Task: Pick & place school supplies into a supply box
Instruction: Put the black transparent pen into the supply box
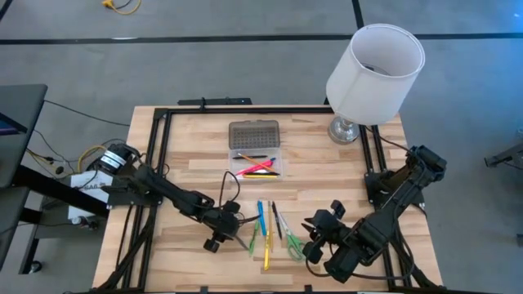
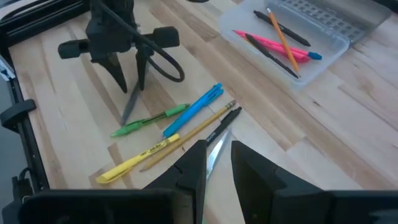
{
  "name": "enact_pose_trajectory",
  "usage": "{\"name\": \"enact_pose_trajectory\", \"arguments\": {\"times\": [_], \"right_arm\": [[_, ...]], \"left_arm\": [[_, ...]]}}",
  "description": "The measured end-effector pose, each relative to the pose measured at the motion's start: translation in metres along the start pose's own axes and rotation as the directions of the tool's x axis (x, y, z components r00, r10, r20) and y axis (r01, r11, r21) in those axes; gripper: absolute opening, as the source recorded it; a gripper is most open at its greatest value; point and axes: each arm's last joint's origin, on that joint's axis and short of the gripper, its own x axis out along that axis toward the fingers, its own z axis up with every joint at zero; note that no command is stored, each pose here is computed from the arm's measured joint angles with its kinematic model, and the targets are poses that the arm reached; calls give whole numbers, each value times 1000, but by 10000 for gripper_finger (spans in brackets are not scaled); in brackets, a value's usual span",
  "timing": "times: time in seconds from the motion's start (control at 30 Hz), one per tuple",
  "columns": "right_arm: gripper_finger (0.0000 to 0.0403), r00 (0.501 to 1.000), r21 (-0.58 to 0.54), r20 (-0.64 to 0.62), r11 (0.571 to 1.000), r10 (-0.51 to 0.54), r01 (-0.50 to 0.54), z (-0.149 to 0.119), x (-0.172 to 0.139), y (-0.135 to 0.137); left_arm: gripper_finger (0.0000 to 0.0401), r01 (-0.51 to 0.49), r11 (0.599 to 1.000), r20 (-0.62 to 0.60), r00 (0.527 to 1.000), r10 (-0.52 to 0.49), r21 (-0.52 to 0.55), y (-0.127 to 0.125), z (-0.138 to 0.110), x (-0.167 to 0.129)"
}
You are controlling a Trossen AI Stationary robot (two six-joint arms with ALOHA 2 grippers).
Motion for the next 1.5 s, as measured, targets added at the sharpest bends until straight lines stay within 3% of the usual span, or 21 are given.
{"name": "enact_pose_trajectory", "arguments": {"times": [0.4, 0.77, 1.27, 1.37, 1.5], "right_arm": [[68, 1000, 0, -3, 1000, 0, 0, 0, 0, 0], [68, 1000, -22, -6, 1000, -15, 14, -1, 0, -2], [68, 999, -41, -10, 999, -31, 31, -1, 0, -4], [68, 999, -41, -10, 999, -31, 31, -1, 0, -4], [68, 999, -41, -10, 999, -32, 32, -1, 0, -4]], "left_arm": [[132, -120, 972, -120, 988, 97, -202, 2, -12, 4], [129, -161, 912, -143, 983, 114, -377, -2, -14, 4], [17, -211, 784, -184, 975, 126, -583, -8, -18, 2], [20, -204, 770, -188, 976, 111, -605, -9, -18, 2], [45, -169, 783, -186, 980, 69, -598, -10, -17, 1]]}}
